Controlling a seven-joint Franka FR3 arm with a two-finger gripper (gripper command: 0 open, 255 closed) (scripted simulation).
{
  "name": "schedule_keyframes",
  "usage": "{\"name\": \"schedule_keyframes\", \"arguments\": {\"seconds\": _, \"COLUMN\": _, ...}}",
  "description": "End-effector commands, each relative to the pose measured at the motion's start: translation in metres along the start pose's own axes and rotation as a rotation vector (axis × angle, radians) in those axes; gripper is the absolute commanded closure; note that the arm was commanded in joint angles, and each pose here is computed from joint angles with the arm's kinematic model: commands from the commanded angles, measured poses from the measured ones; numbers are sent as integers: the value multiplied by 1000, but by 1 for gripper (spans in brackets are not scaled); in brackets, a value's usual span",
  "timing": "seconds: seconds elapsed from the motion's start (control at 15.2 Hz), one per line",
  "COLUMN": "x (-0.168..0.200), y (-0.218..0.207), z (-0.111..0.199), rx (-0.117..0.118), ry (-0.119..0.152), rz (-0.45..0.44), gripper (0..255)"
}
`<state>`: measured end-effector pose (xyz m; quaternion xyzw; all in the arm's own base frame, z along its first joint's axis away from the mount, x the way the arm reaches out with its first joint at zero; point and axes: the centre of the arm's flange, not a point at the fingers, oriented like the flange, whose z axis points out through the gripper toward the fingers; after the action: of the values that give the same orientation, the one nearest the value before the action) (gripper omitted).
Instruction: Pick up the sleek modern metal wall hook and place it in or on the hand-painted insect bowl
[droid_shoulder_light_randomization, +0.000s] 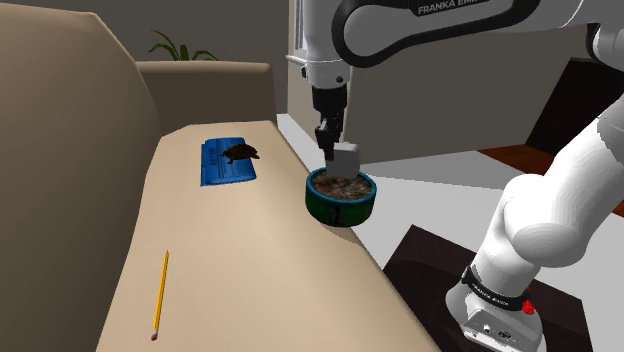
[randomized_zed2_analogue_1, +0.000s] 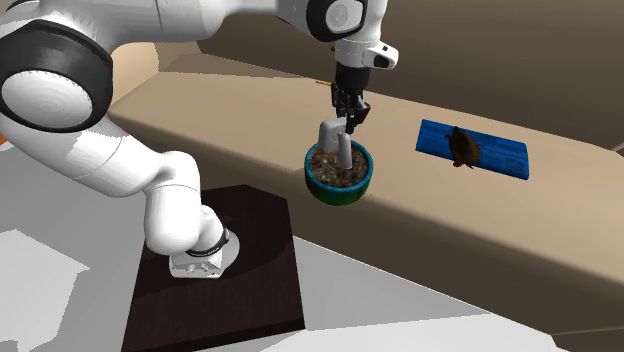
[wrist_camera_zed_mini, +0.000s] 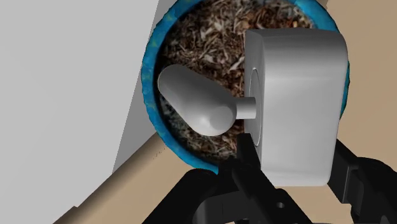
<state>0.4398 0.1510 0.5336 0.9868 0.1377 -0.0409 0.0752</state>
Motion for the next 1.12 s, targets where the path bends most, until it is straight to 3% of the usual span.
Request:
{"name": "schedule_keyframes", "arguments": {"seconds": 0.0, "x": 0, "y": 0, "z": 0, "rx": 0, "ry": 0, "rz": 0, "gripper": 255}}
{"name": "schedule_keyframes", "arguments": {"seconds": 0.07, "x": 0, "y": 0, "z": 0, "rx": 0, "ry": 0, "rz": 0, "gripper": 0}}
{"name": "schedule_keyframes", "arguments": {"seconds": 0.4, "x": 0, "y": 0, "z": 0, "rx": 0, "ry": 0, "rz": 0, "gripper": 0}}
{"name": "schedule_keyframes", "arguments": {"seconds": 0.66, "x": 0, "y": 0, "z": -50, "rx": 0, "ry": 0, "rz": 0, "gripper": 0}}
{"name": "schedule_keyframes", "arguments": {"seconds": 1.06, "x": 0, "y": 0, "z": -50, "rx": 0, "ry": 0, "rz": 0, "gripper": 0}}
